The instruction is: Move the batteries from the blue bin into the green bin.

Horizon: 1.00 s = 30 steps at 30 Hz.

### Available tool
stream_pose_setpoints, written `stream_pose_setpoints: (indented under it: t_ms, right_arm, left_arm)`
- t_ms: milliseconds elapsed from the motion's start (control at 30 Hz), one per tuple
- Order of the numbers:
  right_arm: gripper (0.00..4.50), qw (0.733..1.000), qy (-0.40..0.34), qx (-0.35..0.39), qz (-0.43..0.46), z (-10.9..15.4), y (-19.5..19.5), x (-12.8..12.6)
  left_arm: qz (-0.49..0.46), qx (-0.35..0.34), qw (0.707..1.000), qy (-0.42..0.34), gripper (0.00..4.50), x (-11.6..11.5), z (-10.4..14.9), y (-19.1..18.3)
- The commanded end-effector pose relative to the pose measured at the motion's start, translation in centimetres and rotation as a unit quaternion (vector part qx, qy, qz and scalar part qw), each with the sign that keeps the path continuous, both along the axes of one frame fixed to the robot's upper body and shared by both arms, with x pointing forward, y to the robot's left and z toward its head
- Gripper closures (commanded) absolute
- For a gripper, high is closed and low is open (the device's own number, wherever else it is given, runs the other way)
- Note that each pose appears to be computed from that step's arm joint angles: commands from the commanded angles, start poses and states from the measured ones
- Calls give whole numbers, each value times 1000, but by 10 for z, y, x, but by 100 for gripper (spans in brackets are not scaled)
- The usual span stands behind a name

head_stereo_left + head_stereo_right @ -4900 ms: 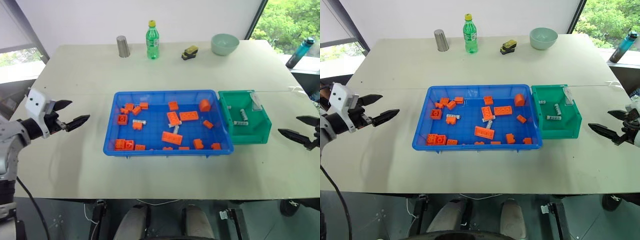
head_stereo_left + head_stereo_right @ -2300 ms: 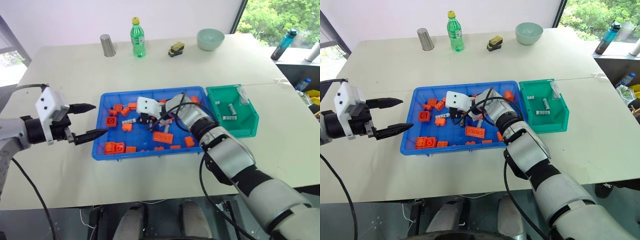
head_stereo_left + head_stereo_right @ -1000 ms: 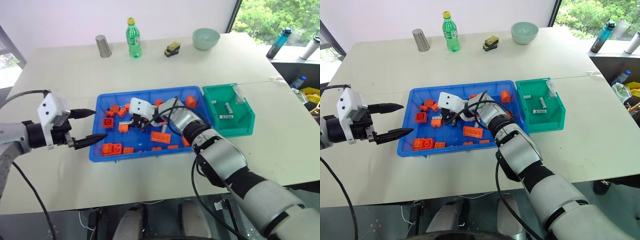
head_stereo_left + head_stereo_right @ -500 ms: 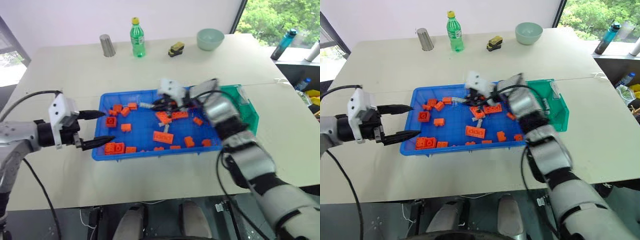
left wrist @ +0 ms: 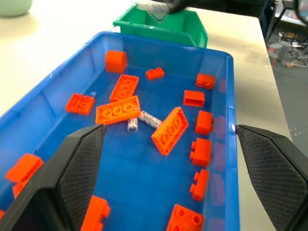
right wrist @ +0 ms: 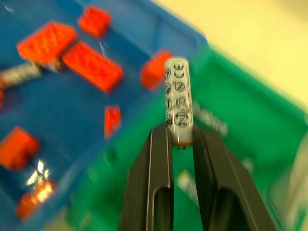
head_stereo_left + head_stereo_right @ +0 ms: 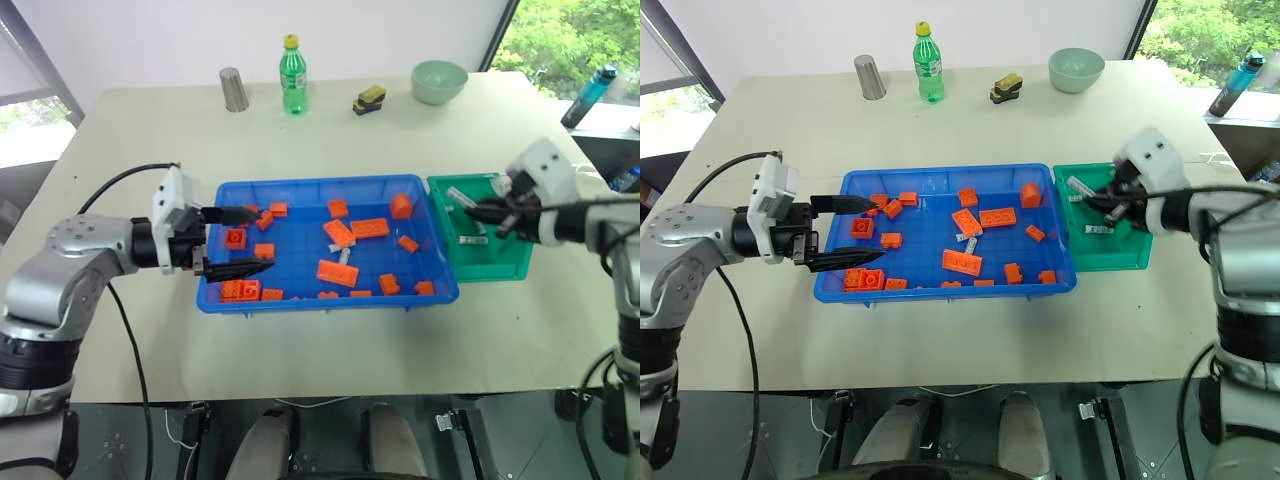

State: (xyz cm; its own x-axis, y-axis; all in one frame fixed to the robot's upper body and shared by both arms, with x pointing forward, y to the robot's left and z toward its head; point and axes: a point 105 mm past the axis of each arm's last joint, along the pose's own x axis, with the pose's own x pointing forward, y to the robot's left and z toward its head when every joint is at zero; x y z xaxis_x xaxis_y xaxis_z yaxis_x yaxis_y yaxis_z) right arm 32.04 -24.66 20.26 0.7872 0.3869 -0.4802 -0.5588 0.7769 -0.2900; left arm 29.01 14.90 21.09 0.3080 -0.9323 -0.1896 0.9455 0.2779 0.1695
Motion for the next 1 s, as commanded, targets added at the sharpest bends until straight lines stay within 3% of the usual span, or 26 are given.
stream_pose_setpoints:
  t_ms: [33, 67, 267, 400, 533, 800, 1000]
  right_arm:
    - [444, 999, -35, 4, -38, 14, -11, 0]
    - [444, 998, -34, 10, -47, 14, -13, 1]
    - [156, 997, -54, -22, -40, 17, -17, 8]
    - [156, 994, -96, 10, 51, 48, 23, 14]
    - [156, 984, -76, 31, 159, 48, 76, 10]
    - [156, 960, 17, 33, 277, -7, 145, 7]
    - [156, 951, 91, 47, 291, -43, 152, 4]
  left_arm:
    - [-4, 4, 1000, -22, 0, 2, 7, 1]
    - [-4, 4, 1000, -23, 0, 3, 7, 1]
    - [-5, 6, 1000, -26, 0, 1, 6, 1]
    - [-1, 8, 1000, -26, 0, -1, 5, 3]
    - [1, 11, 1000, -25, 0, -2, 5, 3]
    - [0, 19, 999, -26, 0, -4, 4, 1]
    - [8, 26, 999, -32, 0, -4, 6, 3]
